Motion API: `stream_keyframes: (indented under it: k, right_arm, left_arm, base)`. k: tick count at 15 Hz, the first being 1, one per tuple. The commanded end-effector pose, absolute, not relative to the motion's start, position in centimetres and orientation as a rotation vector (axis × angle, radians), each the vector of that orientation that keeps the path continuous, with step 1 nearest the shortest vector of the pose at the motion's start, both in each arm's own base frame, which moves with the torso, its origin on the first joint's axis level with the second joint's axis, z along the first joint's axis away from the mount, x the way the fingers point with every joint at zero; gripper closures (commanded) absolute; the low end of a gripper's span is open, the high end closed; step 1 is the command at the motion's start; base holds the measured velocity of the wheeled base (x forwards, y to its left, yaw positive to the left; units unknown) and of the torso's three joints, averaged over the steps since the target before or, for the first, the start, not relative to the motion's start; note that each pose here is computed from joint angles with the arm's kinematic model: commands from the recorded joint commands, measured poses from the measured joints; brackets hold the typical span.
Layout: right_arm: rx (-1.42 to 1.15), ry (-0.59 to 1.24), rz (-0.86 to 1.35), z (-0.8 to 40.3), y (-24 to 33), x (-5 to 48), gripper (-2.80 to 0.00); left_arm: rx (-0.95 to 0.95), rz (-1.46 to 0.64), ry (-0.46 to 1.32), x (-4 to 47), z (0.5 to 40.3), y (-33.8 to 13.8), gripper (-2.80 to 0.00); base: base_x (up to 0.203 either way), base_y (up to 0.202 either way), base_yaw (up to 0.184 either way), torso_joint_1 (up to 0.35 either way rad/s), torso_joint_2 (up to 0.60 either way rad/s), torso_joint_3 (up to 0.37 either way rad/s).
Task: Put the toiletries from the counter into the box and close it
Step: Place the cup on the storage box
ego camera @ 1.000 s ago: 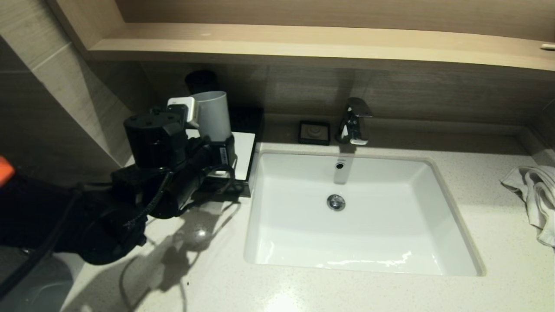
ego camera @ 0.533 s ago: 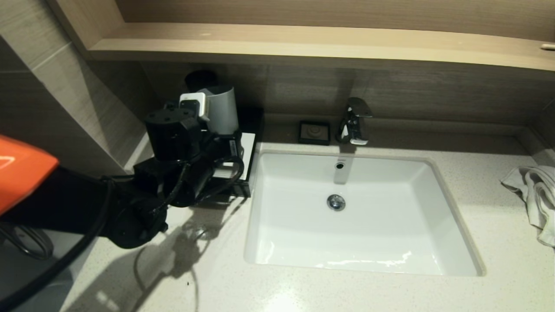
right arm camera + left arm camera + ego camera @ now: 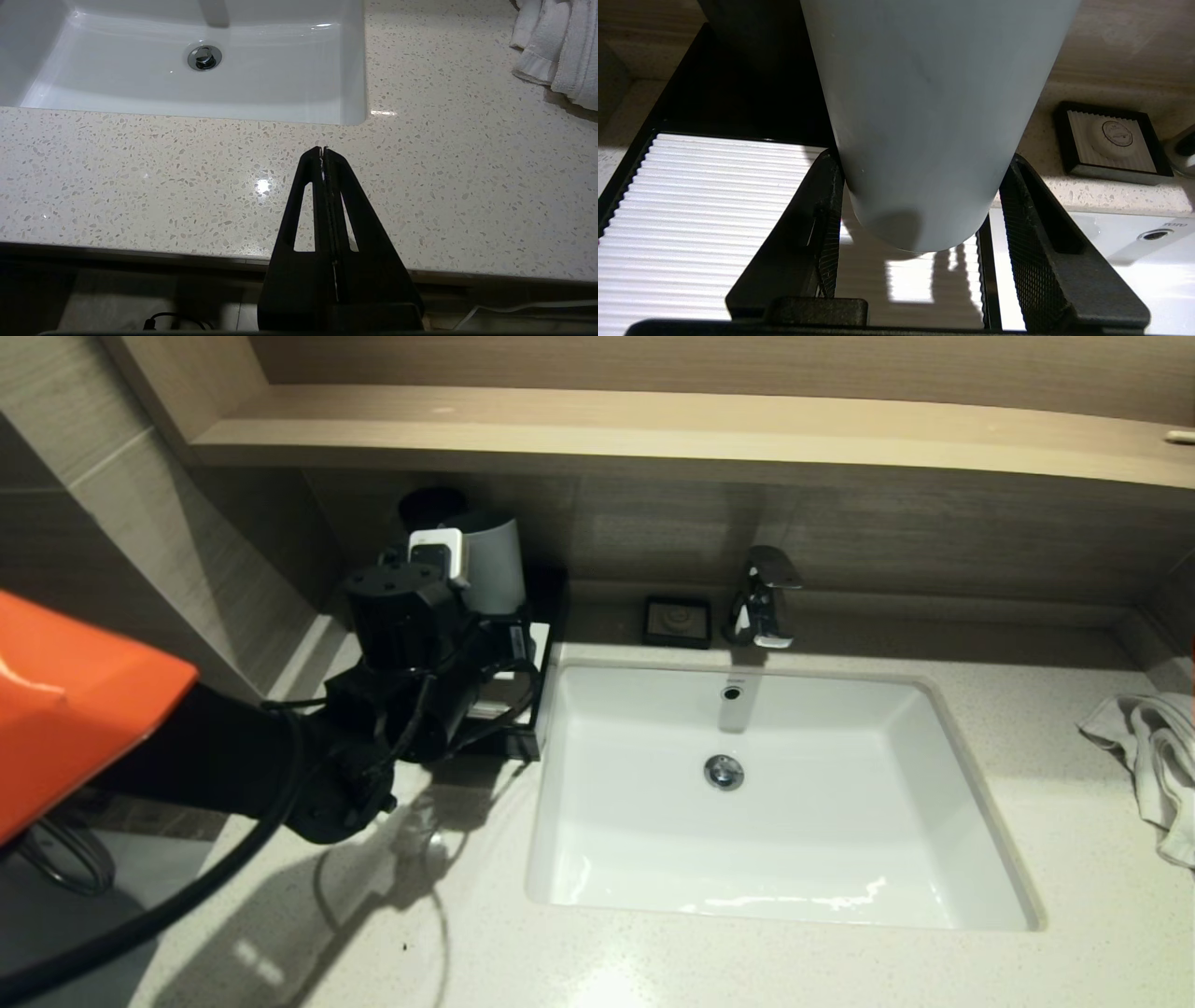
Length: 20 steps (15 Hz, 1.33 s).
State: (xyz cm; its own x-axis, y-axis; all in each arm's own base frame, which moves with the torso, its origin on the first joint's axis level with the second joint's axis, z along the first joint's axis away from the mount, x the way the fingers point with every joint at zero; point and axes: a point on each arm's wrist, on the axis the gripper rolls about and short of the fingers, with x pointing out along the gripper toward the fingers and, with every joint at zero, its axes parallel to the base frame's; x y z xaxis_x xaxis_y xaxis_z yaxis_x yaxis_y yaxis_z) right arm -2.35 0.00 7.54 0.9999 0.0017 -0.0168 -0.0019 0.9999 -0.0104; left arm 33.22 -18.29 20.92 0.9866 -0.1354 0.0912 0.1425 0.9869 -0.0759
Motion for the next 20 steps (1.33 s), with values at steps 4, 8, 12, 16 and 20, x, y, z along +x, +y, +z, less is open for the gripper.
stream_keyframes:
  k: [4,8,12,16,20]
  right_arm:
    - [-0.011,0.018,0.002,7.5,0.0,-2.4,0.0]
    - [-0.011,0.017,0.002,7.5,0.0,-2.4,0.0]
    - [-0.011,0.017,0.002,7.5,0.0,-2.4,0.0]
    - [-0.011,0.017,0.002,7.5,0.0,-2.4,0.0]
    - [-0.011,0.017,0.002,7.5,0.0,-2.4,0.0]
  left_arm:
    - [-0.071,-0.134,-0.103,34.4,20.7,-18.9,0.0]
    - [-0.027,-0.125,-0.193,35.3,19.8,-19.2,0.0]
    - [0.003,-0.114,-0.23,35.8,19.6,-19.3,0.0]
    - [0.0,-0.108,-0.238,36.4,19.4,-19.4,0.0]
    - [-0.006,-0.103,-0.251,37.4,19.2,-19.8,0.0]
  base:
    - [0.0,0.0,0.0,0.0,0.0,0.0]
    - [0.0,0.0,0.0,0.0,0.0,0.0]
    - [0.0,0.0,0.0,0.0,0.0,0.0]
    - [0.0,0.0,0.0,0.0,0.0,0.0]
    - [0.0,0.0,0.0,0.0,0.0,0.0]
